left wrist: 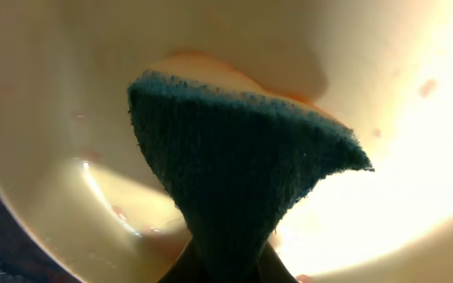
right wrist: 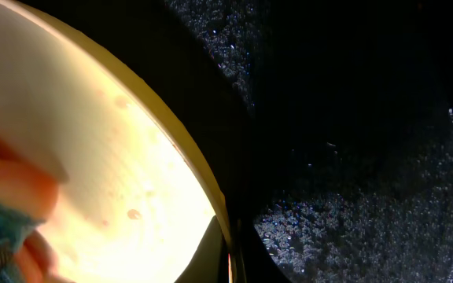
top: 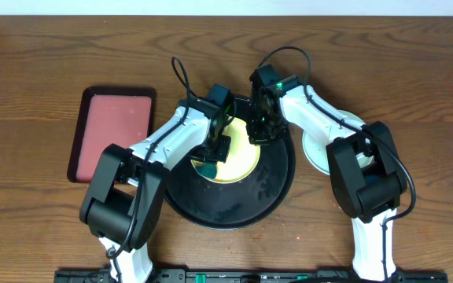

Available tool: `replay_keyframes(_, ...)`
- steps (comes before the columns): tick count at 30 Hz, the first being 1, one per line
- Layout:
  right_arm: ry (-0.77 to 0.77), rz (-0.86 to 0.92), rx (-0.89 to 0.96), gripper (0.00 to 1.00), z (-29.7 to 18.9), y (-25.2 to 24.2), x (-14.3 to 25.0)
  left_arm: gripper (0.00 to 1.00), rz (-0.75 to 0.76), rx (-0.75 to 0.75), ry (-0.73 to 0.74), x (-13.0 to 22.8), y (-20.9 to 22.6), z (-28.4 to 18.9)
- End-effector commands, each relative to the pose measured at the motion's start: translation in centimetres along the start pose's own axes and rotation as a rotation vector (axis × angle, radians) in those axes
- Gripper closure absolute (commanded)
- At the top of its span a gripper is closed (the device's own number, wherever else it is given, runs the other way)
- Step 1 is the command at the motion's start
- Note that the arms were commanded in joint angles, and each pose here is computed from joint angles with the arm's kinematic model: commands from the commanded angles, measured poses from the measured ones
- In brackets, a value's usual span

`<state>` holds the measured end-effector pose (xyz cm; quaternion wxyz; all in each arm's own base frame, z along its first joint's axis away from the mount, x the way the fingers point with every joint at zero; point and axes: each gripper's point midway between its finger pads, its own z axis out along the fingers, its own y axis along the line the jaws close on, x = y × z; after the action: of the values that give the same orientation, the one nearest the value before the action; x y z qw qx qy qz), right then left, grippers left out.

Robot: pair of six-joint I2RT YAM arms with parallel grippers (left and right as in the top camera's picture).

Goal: Clean dirty plates on tray and stack at the side
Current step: 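Scrub the held yellow plate with the sponge in the left gripper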

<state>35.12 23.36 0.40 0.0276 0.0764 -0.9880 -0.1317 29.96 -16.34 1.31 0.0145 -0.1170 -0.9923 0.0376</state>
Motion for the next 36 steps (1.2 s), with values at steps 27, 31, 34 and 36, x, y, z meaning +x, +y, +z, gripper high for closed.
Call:
replay_keyframes(27,0.031,0.013,0.072,0.99,1.0,-1.4,1.1,0.93,0.059,0.263,0.051,0.5,-4.5,-0.5)
replay_keyframes(31,0.032,0.014,0.072,0.99,1.0,-1.5,1.1,0.93,0.099,0.305,-0.016,-1.0,-5.3,-0.7)
replay_keyframes(34,0.033,0.013,0.073,0.99,1.0,-1.4,1.1,0.93,0.111,0.257,-0.11,-3.3,-4.7,-0.7)
replay_keyframes(36,0.033,0.013,0.073,0.99,1.0,-1.5,1.1,0.93,0.087,0.161,-0.181,-5.0,-3.2,-0.6)
